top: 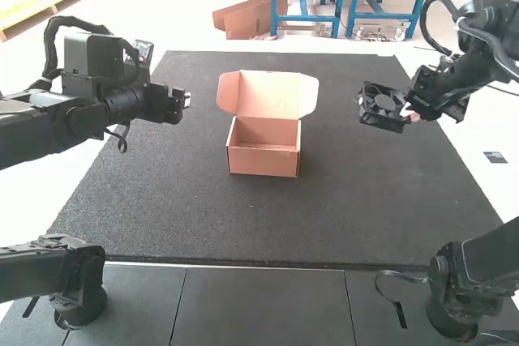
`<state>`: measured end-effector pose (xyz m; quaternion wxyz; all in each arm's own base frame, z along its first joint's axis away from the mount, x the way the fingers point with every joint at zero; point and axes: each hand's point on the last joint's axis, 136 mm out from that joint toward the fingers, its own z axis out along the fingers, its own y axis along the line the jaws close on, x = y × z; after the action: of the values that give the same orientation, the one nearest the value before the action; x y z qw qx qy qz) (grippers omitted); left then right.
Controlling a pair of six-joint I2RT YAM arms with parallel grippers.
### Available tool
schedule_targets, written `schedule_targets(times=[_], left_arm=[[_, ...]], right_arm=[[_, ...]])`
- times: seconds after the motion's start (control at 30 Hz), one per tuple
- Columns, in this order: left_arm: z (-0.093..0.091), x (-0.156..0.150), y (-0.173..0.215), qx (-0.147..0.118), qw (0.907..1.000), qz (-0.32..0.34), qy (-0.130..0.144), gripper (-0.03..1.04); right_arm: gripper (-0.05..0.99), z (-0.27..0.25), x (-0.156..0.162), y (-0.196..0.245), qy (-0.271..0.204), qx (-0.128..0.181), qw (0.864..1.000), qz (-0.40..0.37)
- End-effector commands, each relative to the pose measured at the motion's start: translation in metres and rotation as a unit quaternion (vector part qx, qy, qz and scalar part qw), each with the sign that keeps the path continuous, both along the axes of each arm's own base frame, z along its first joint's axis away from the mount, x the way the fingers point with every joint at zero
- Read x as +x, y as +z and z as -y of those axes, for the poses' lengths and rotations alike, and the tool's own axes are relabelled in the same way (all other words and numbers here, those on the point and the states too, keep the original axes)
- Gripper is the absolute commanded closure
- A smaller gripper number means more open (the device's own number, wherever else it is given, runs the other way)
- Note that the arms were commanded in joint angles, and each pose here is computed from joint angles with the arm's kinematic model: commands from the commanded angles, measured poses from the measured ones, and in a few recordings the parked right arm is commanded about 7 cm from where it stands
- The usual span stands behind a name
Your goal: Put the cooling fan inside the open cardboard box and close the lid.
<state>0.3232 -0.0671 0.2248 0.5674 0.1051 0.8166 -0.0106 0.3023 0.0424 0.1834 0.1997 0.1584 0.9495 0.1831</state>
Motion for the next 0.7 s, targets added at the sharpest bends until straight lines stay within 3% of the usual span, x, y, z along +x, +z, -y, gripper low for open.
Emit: schedule_targets(times=[0.0,0.2,0.37,0.67], left_arm=[[-0.003,0.000,0.003,-0.003,0.9999,0.008,0.008,0.04],[-0.004,0.000,0.004,-0.003,0.9999,0.009,0.009,0.04],[-0.004,0.000,0.003,-0.003,0.9999,0.008,0.010,0.04],[-0.006,-0.003,0.004,-0.004,0.9999,0.008,0.012,0.04]], right_arm=[[0.95,-0.035,-0.007,0.016,-0.002,0.053,0.999,-0.001],[0.94,-0.090,-0.028,0.018,0.039,0.080,0.996,-0.027],[0.94,-0.129,-0.049,0.021,0.093,0.072,0.993,-0.033],[0.94,-0.180,-0.063,0.009,0.134,0.056,0.989,-0.017]])
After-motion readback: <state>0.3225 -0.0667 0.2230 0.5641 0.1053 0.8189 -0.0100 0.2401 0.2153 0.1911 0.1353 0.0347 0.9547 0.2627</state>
